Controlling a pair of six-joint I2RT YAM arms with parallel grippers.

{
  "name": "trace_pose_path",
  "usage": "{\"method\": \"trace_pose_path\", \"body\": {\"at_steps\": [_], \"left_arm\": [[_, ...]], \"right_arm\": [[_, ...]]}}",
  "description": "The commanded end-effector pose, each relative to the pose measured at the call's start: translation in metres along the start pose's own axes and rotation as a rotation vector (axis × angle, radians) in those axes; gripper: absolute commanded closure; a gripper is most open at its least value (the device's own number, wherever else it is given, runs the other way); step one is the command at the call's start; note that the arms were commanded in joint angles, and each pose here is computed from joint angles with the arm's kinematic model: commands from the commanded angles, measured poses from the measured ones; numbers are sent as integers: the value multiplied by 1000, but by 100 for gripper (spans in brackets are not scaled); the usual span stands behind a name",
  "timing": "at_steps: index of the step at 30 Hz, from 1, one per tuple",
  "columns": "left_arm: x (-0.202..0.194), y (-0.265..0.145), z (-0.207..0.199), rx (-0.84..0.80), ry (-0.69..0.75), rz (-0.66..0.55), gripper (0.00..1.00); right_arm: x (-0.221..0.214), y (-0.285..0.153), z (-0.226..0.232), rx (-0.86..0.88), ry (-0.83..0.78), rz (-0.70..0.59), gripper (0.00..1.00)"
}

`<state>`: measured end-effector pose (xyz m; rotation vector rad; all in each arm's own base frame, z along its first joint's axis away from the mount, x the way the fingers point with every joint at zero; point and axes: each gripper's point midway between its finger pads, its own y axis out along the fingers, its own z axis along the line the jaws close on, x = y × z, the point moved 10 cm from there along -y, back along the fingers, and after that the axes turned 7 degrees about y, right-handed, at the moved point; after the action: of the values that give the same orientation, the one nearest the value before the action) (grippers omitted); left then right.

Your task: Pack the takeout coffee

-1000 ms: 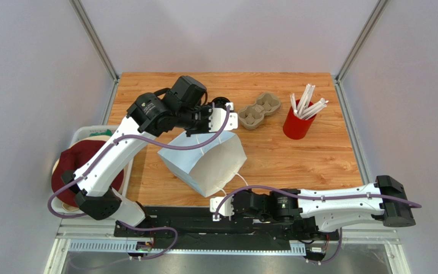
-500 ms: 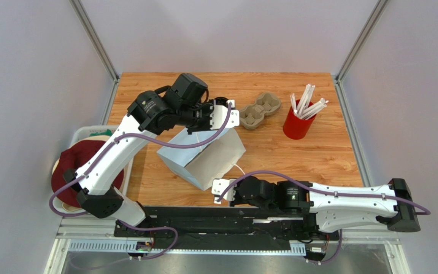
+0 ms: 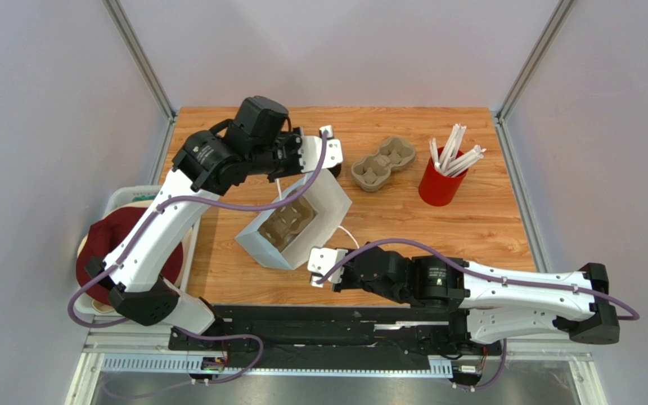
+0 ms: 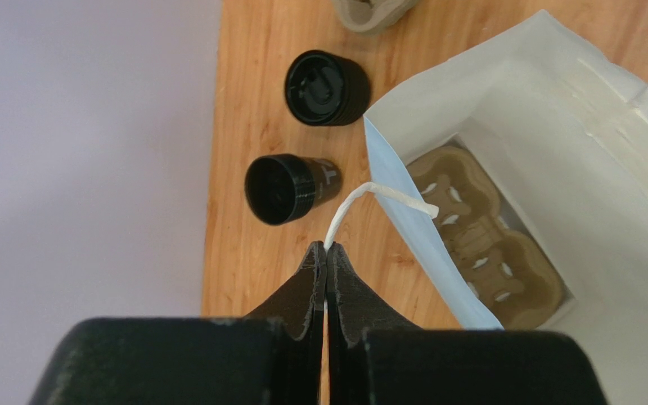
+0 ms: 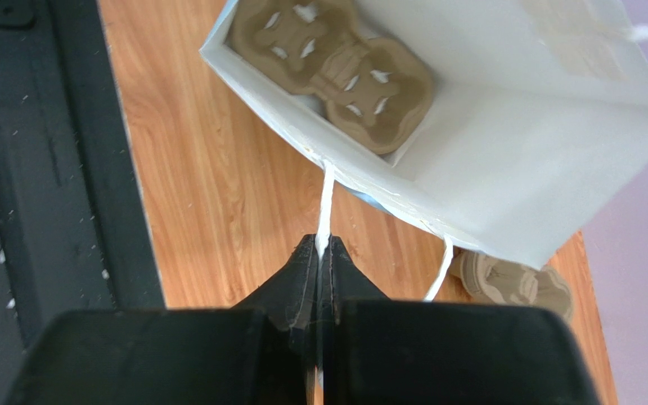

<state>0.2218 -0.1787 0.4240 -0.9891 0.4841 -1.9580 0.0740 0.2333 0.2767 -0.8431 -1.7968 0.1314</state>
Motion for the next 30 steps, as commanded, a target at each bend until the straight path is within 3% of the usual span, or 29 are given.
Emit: {"method": "trace_pose_path", "body": {"at_steps": [1, 4, 5, 8, 13, 14, 18, 23, 25, 26, 29, 30], "left_arm": [[-14, -30, 14, 170, -29, 3, 99], [-25, -33, 16, 223, -42, 43, 93], [-26, -33, 19, 256, -47, 45, 82], [-37, -36, 22, 329, -70, 94, 62], [-51, -54, 24, 417, -121, 112, 38], [-52, -56, 26, 433, -129, 106, 28], [-56, -69, 27, 495, -161, 94, 11], [-58, -79, 23, 550, -190, 78, 8], [-59, -82, 21, 564, -200, 69, 7], [-60, -81, 19, 567, -206, 77, 7], [-65, -86, 16, 605, -231, 100, 7], [-66, -92, 14, 625, -239, 103, 7]], "right_arm": [[23, -2, -24, -67, 30, -65, 100], [32, 4, -34, -84, 46, -86, 97], [35, 9, -36, -87, 36, -81, 96], [39, 18, -37, -93, 28, -69, 86], [60, 23, -42, -102, 45, -99, 66], [61, 26, -41, -96, 40, -86, 62], [77, 25, -50, -131, 37, -98, 46], [106, 2, -77, -182, 94, -145, 34], [119, -16, -89, -188, 126, -166, 33], [121, -22, -94, -197, 137, -172, 23], [128, -48, -112, -232, 192, -207, 20], [127, -51, -115, -225, 204, -211, 6]]}}
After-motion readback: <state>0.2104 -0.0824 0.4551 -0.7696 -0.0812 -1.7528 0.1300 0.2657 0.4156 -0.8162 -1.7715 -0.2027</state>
